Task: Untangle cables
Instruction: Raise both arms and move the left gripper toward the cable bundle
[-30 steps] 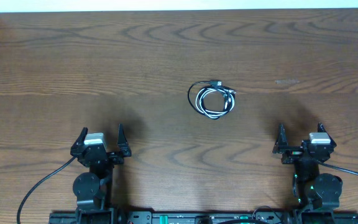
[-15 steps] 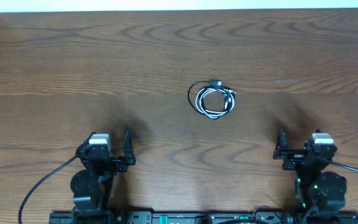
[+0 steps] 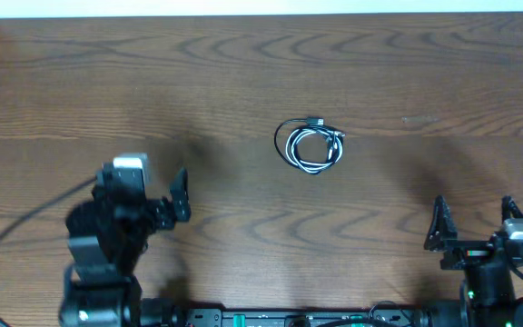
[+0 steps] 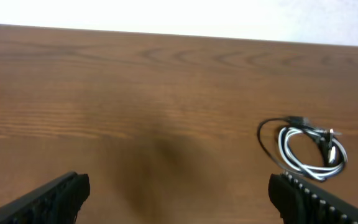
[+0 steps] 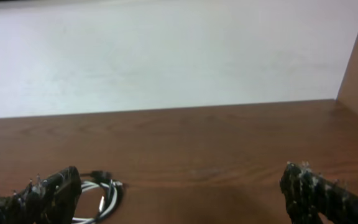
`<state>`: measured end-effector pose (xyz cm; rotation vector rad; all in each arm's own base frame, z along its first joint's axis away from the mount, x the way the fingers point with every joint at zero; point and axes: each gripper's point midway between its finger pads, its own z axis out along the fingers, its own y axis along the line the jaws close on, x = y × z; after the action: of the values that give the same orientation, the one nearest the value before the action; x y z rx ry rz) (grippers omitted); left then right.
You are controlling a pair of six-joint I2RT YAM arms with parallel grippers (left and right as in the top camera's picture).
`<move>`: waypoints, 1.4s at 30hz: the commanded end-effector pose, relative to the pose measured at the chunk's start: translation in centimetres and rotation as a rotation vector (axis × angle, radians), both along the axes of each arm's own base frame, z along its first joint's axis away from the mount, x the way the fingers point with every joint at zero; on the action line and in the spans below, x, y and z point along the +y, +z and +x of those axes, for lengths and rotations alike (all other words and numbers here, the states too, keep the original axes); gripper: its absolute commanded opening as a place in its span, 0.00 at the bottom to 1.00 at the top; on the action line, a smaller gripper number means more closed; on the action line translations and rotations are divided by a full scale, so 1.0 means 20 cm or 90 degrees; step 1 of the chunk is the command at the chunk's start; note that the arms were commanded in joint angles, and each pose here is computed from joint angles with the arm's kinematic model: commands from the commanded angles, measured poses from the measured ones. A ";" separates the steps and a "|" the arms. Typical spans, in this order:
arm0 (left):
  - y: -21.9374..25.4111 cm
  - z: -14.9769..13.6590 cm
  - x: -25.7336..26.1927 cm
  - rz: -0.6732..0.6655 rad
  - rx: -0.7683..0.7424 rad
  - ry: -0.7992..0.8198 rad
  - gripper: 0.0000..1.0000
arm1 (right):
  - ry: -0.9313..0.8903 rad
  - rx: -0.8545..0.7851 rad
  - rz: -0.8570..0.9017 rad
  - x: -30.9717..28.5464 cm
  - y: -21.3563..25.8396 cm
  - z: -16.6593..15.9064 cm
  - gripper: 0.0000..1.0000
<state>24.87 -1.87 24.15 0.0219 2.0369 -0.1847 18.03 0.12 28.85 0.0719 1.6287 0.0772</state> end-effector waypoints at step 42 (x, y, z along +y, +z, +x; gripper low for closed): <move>0.16 0.32 -0.21 -0.074 0.136 -0.178 0.15 | 0.121 0.566 -0.065 0.10 -0.11 0.88 0.86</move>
<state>31.21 -5.53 26.24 0.1997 2.2599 -0.4540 35.53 3.10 25.62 -0.1632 2.5470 0.1750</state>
